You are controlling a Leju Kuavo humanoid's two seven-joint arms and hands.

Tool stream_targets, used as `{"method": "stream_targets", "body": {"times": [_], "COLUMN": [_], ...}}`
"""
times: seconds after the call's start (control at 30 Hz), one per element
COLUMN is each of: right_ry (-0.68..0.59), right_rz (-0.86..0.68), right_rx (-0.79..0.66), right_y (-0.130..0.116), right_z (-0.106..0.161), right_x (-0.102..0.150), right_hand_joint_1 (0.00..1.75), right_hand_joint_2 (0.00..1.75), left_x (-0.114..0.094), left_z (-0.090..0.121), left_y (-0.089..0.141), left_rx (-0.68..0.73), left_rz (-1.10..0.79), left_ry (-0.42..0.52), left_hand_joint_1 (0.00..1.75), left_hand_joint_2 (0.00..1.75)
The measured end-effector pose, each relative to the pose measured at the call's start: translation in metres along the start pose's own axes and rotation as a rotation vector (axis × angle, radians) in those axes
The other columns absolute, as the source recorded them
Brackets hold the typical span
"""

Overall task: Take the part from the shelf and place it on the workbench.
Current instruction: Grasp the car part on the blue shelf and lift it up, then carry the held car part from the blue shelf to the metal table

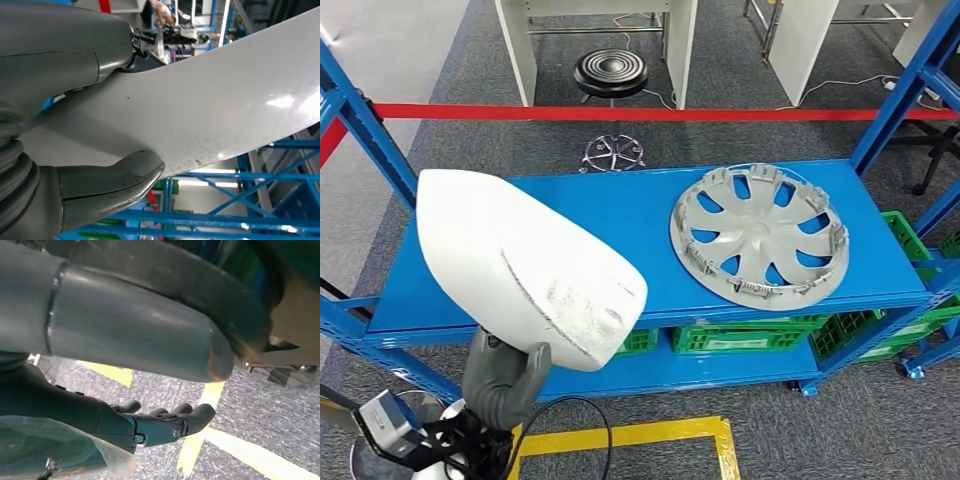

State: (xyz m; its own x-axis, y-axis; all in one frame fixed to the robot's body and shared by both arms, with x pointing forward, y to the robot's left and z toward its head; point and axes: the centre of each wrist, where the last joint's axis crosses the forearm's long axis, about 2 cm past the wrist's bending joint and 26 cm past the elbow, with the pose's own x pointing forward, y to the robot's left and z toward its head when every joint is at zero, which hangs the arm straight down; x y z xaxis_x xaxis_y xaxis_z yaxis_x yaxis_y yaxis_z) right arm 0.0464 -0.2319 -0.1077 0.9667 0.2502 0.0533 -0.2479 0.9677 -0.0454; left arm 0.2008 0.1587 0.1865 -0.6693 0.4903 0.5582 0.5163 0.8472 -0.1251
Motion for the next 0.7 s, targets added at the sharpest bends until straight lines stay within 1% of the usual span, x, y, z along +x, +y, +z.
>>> {"method": "stream_targets", "body": {"times": [0.27,0.47,0.7], "right_ry": [-0.049,-0.080,-0.090], "right_rz": [-0.001,0.018,0.015], "right_rx": [-0.042,-0.068,-0.043], "right_y": [0.000,0.000,0.003], "right_z": [0.000,0.000,0.001], "right_x": [0.000,0.000,0.002], "right_hand_joint_1": [0.00,0.00,0.00], "right_hand_joint_2": [0.00,0.00,0.00], "left_x": [0.009,0.012,0.015], "left_z": [0.013,0.023,0.023], "left_y": [-0.011,-0.015,-0.015], "left_rx": [0.052,0.077,0.083], "left_rz": [0.057,0.060,0.064], "left_ry": [0.014,0.040,0.032], "left_hand_joint_1": [1.75,1.75,1.75], "left_hand_joint_2": [1.75,1.75,1.75]}}
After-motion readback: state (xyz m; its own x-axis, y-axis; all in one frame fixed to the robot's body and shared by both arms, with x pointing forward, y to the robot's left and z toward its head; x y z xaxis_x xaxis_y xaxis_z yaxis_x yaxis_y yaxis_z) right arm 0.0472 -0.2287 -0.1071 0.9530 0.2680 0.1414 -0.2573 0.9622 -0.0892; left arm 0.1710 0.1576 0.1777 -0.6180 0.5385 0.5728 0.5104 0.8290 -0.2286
